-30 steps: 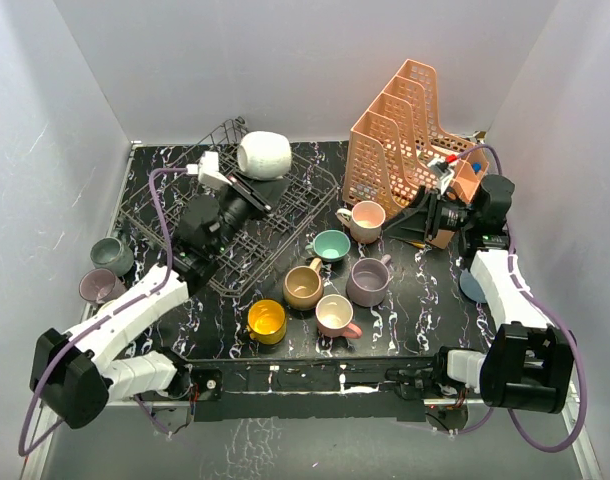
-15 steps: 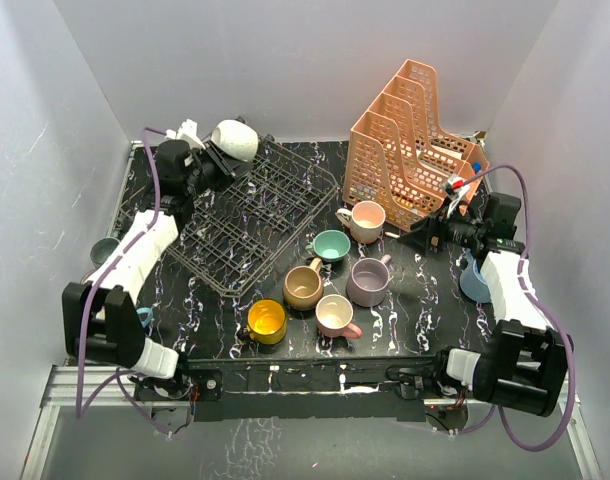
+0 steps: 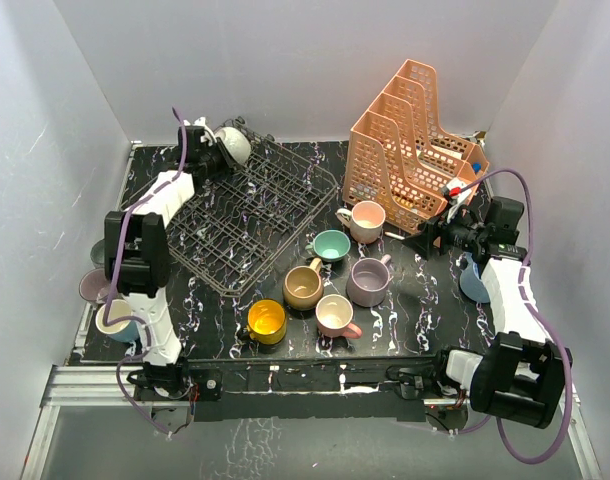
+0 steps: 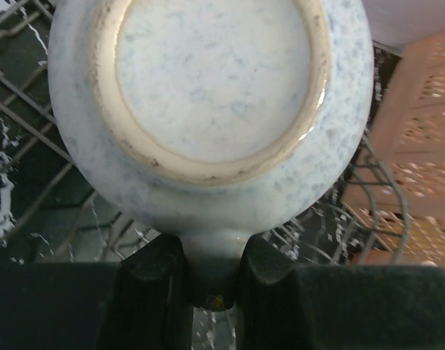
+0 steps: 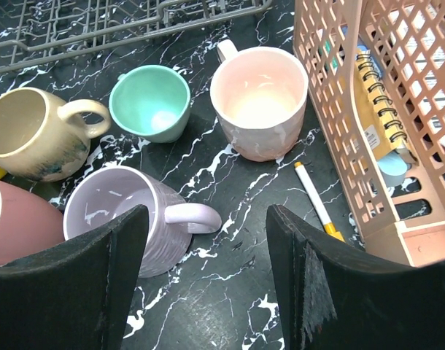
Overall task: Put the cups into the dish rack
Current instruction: Turn the cup upside down in the dish rack.
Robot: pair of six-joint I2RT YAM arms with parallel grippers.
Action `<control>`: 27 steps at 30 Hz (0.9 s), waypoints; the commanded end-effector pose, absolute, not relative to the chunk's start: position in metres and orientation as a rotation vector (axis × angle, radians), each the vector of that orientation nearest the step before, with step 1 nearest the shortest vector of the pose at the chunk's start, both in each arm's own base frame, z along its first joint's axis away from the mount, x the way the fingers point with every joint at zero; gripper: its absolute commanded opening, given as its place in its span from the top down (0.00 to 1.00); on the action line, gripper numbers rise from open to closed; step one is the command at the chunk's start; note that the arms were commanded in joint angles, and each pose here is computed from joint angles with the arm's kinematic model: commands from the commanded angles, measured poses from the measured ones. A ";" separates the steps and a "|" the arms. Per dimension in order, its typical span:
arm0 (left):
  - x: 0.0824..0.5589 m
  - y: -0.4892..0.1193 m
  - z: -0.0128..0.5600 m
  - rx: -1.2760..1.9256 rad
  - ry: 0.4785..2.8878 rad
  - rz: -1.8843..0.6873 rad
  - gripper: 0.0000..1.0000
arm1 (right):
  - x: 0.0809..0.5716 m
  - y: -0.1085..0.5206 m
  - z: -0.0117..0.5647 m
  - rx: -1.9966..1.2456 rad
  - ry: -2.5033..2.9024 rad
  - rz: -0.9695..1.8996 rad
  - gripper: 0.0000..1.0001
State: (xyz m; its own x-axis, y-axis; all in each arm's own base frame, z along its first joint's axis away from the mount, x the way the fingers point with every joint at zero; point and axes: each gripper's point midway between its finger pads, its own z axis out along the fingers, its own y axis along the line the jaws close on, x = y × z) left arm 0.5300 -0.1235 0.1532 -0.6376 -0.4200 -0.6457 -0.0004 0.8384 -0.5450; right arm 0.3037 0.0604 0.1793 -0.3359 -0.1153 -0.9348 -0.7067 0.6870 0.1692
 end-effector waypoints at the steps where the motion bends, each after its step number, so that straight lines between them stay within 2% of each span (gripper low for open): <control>1: 0.574 -0.112 0.206 -0.202 2.009 -0.535 1.00 | 0.309 0.054 0.196 -0.691 1.773 0.601 0.32; 12: 0.620 -0.105 0.164 -0.174 2.043 -0.372 1.00 | 0.311 0.050 0.192 -0.677 1.789 0.588 0.32; 27: 0.653 -0.100 0.125 -0.183 2.060 -0.201 1.00 | 0.313 0.049 0.189 -0.671 1.798 0.593 0.32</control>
